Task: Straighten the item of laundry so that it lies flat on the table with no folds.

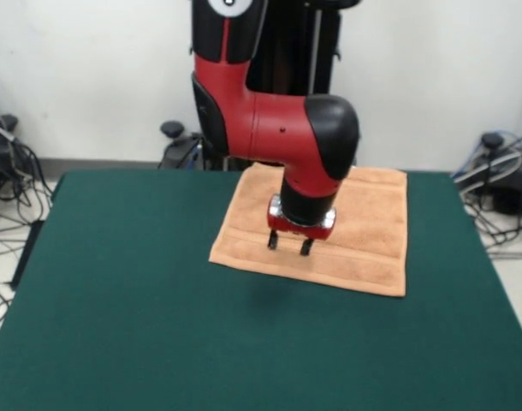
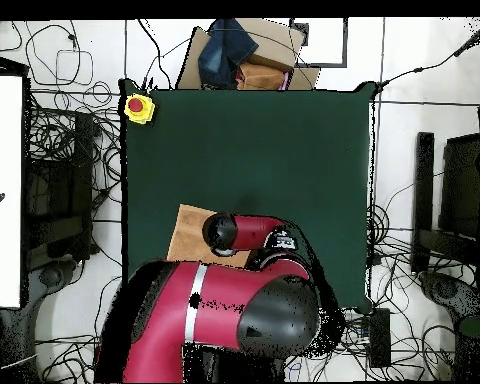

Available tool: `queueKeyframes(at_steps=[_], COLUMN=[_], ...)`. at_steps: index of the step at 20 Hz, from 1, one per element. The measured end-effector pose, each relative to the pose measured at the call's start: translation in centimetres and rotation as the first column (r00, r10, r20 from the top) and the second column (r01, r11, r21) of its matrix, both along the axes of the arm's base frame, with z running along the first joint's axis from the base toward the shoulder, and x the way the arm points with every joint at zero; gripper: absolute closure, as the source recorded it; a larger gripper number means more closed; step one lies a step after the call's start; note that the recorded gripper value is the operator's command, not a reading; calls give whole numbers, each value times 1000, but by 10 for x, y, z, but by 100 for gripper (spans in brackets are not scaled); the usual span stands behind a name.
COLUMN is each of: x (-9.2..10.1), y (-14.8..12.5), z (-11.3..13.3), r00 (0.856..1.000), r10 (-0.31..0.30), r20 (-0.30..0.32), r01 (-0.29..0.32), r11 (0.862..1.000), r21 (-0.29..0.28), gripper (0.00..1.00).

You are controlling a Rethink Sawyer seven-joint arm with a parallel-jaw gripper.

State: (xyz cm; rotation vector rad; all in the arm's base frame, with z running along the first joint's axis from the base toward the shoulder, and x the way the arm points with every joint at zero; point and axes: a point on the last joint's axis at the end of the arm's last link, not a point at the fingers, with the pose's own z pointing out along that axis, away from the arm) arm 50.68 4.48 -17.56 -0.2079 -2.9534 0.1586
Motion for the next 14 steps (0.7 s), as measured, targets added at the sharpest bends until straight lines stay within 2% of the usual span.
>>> queueKeyframes(at_steps=[9, 10, 14], x=[-3, -3, -3], y=[6, 9, 15], z=[1, 0, -1], r00=[998, 997, 996], r10=[56, 66, 71], r20=[27, 34, 44], r01=[-55, -64, -69], r11=[998, 997, 996], r21=[-42, -48, -47], gripper=[0, 100, 100])
